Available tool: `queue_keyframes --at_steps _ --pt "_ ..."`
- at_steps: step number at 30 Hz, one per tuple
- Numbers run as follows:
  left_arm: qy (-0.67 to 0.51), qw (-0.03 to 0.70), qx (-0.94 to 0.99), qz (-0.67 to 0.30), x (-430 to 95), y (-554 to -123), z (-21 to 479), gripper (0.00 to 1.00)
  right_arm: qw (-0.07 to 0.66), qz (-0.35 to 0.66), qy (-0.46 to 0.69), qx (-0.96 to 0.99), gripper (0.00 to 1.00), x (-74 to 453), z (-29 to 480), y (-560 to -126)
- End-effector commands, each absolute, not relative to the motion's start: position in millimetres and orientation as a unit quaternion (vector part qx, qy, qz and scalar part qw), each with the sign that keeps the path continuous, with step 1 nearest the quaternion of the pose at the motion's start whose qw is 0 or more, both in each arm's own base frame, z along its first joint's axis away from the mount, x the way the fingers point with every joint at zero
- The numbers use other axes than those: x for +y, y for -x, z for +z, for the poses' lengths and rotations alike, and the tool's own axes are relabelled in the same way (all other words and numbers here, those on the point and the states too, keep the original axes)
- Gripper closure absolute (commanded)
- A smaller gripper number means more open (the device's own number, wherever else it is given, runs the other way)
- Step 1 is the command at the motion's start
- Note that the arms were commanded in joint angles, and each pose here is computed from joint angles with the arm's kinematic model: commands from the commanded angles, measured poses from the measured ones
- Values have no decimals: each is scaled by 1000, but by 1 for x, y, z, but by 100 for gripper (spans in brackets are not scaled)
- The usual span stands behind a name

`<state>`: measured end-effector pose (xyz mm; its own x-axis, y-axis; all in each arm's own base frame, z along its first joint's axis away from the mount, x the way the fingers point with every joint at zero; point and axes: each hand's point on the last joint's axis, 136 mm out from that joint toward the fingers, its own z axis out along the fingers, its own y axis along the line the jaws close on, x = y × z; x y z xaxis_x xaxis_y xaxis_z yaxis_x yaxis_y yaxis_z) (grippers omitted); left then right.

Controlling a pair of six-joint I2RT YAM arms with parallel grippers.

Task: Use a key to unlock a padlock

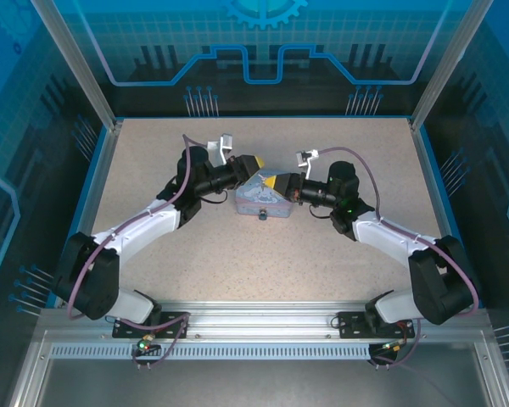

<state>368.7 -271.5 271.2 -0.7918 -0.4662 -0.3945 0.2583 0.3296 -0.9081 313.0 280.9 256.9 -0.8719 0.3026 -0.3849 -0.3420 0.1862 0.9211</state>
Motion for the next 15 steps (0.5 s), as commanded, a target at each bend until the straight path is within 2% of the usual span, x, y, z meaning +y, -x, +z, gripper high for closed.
queue_keyframes --at_steps 1,7,15 --pt "56 306 744 -592 -280 -364 269 75 261 652 20 711 100 282 273 -319" --pt "54 304 743 -594 -284 -364 266 78 260 652 17 712 100 282 271 -320" --pt "54 302 742 -596 -286 -364 266 88 258 652 14 713 100 282 269 -322"
